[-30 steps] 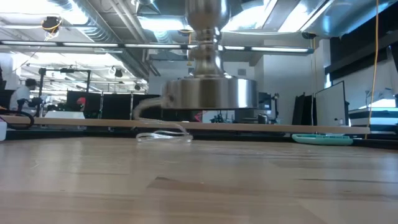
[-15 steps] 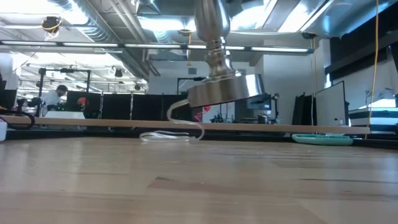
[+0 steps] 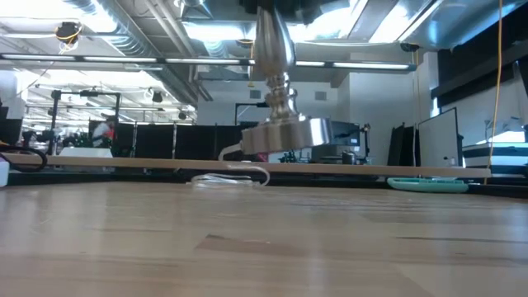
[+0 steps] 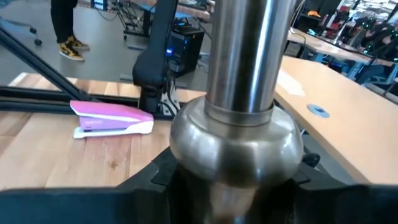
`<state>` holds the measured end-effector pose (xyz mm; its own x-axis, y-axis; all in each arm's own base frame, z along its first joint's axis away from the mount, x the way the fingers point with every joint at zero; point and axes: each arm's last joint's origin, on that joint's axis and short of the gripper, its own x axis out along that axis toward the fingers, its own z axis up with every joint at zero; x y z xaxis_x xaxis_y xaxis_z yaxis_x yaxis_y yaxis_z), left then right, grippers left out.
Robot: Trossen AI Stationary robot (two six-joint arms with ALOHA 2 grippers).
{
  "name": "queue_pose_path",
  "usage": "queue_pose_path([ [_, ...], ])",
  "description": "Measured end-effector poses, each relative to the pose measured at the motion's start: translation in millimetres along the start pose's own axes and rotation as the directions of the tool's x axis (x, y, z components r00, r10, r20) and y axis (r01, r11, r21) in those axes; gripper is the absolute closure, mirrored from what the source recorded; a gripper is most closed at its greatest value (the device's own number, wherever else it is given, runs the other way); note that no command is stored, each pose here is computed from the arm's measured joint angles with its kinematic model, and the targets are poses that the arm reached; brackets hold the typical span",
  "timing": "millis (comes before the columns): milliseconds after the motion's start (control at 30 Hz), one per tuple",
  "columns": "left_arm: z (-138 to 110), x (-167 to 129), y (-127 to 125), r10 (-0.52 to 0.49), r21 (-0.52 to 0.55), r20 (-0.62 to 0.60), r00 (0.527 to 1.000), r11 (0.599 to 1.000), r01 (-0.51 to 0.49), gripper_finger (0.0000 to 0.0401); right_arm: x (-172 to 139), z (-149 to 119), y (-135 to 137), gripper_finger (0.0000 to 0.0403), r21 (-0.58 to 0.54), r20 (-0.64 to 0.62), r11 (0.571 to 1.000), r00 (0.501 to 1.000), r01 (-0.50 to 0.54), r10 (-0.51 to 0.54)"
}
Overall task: Screw lightbulb
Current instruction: Insert the white lightbulb on the silver lamp
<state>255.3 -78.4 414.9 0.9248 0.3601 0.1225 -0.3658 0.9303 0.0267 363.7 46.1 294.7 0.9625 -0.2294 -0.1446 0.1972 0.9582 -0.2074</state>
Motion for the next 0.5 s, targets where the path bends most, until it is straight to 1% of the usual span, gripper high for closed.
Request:
queue_pose_path([
  [233,-2,8,6,0.039,0.000,0.003,0.999,0.999,-0.039,0.0081,5,-4,1,0.0263,0.006,0.005,1.000,1.000,0.004,-0.004],
  [300,-2,10,9,0.051,-0.007,0.004,0.999,0.999,-0.051,0.0081,6,-4,0,0.0263,0.024,0.003,1.000,1.000,0.014,-0.014],
  [400,-2,13,14,0.072,-0.050,0.006,0.997,0.996,-0.072,0.0081,6,-5,-1,0.0263,0.030,-0.002,0.999,0.999,0.038,-0.038],
  [500,-4,17,17,0.091,-0.063,0.003,0.996,0.994,-0.091,0.0081,6,-5,-1,0.0263,0.030,-0.005,0.999,0.999,0.045,-0.045],
])
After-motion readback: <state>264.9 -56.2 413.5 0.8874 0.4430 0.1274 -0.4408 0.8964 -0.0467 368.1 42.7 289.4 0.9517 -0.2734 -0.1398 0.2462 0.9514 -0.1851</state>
